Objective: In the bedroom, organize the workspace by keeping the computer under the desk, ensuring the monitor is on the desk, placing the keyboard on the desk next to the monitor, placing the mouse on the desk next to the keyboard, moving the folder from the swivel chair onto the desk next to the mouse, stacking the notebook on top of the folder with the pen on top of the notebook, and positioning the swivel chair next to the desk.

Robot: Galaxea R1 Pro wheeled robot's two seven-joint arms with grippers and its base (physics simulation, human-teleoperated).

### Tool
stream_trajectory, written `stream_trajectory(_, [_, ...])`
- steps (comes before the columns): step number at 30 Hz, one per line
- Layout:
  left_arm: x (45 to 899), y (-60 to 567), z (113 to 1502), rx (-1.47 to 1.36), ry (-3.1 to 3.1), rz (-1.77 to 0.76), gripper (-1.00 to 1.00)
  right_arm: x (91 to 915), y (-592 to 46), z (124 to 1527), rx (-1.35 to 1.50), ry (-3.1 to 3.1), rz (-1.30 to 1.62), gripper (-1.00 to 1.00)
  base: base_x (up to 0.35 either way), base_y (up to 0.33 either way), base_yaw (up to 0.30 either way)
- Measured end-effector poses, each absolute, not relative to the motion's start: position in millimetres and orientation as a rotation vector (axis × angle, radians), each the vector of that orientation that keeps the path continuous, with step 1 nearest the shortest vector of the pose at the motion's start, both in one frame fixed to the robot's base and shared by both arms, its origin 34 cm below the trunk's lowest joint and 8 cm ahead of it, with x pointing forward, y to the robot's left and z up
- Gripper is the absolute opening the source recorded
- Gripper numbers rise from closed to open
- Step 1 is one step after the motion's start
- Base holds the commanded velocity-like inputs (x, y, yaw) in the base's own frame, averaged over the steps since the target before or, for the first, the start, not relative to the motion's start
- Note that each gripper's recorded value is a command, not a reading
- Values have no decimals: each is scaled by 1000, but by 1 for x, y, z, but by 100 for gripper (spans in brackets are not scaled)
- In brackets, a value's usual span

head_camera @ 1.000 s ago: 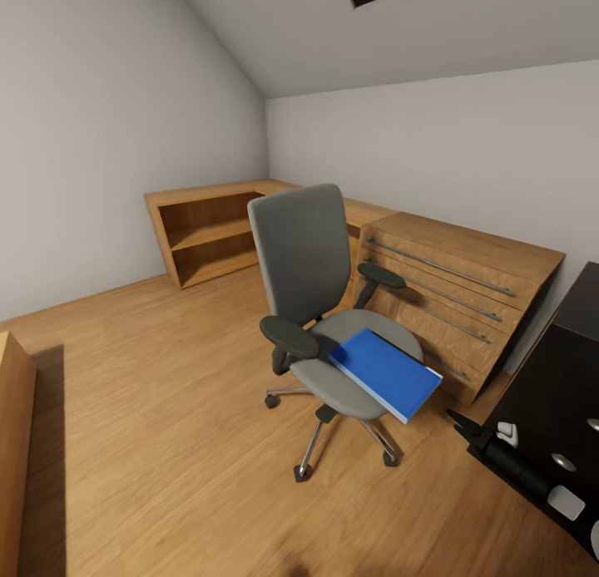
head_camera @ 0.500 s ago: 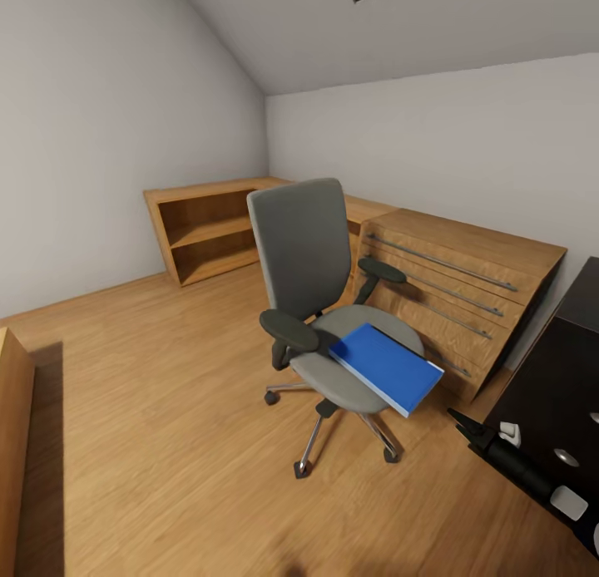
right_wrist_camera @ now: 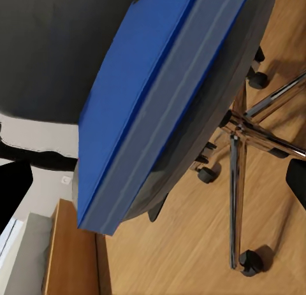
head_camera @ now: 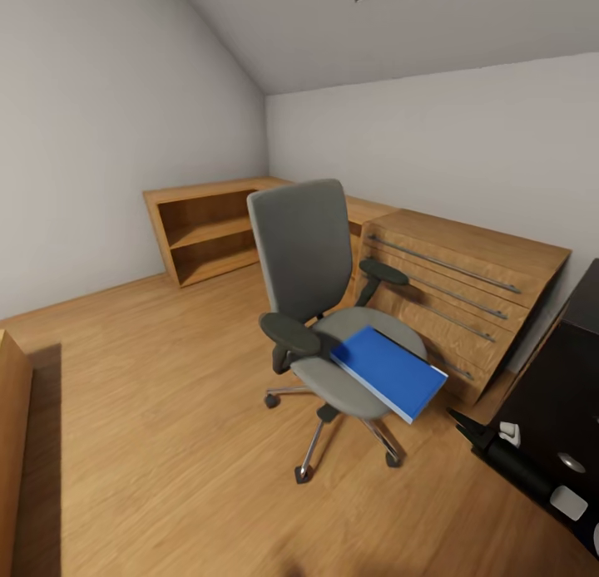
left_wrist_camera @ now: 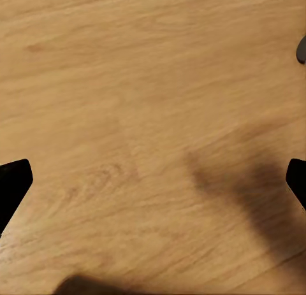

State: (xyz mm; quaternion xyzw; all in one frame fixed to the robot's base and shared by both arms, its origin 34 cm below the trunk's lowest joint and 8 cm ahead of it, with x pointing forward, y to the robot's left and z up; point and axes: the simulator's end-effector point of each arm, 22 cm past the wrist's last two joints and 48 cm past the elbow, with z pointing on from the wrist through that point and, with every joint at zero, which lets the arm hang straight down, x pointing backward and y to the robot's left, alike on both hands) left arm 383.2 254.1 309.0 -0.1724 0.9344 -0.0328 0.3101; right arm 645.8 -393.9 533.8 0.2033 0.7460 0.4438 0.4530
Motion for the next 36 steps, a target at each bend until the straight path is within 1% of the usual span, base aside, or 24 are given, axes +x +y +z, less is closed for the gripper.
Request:
stream_trajectory(5, [383, 254, 309, -456, 2468, -87, 100, 646, -394, 534, 497, 1841, 1092, 100, 99, 14, 0])
stream_trajectory(16, [383, 254, 309, -456, 2468, -87, 100, 646, -394, 534, 495, 1841, 1089, 100, 25, 6, 0])
stream_trajectory(25, [383, 254, 309, -457, 2468, -86, 100, 646, -394, 534, 494, 1841, 1088, 100, 121, 85, 0])
stream_trajectory(36, [383, 254, 309, -456, 2469, -85, 100, 646, -394, 534, 494, 1841, 1088, 100, 21, 15, 0])
